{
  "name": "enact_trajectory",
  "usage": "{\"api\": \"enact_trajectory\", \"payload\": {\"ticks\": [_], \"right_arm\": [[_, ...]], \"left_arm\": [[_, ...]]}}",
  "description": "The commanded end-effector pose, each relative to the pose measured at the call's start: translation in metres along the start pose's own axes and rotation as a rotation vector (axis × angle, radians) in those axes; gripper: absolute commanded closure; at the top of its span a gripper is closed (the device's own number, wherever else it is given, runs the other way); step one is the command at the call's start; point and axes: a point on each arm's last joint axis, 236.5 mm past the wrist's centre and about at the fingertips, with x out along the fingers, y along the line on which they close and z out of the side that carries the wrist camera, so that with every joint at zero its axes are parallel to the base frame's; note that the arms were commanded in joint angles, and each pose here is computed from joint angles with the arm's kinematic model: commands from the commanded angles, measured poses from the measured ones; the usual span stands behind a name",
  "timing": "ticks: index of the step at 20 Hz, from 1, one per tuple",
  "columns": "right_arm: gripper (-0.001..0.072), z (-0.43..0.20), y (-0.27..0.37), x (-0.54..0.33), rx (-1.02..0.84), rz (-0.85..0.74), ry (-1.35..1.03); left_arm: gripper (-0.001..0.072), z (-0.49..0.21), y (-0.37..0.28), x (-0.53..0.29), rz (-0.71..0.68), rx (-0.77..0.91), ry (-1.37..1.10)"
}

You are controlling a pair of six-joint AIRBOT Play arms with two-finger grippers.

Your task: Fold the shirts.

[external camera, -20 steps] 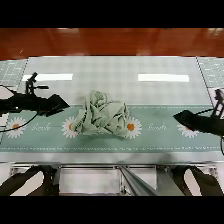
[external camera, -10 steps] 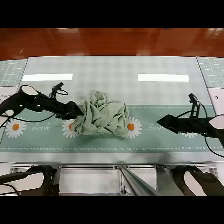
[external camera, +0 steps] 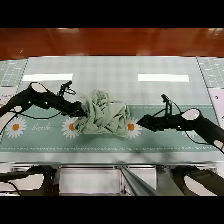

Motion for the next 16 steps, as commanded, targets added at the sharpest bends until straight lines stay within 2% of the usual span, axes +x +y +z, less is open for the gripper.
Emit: {"api": "enact_trajectory", "payload": {"ticks": [1, 7, 13, 14, 16], "right_arm": [[0.0317, -0.003, 0.025, 0.030, -0.060, 0.022, 0.076], [0.0317, -0.015, 0.063, 0.069, -0.154, 0.042, 0.182], [0.0327, 0.016, 0.079, 0.083, -0.159, 0.052, 0.149], [0.0379, 0.014, 0.082, 0.082, -0.158, 0.058, 0.162], [0.0677, 0.005, 0.086, 0.078, -0.192, 0.075, 0.206]], "left_arm": [[0.0685, 0.002, -0.001, -0.001, 0.003, 0.009, -0.004], [0.0685, 0.003, 0.000, -0.001, 0.005, 0.009, -0.008], [0.0685, 0.005, 0.000, -0.001, 0.008, 0.005, -0.014], [0.0685, 0.005, 0.001, -0.001, 0.009, 0.005, -0.017], [0.0685, 0.007, 0.001, -0.001, 0.011, 0.007, -0.024]]}}
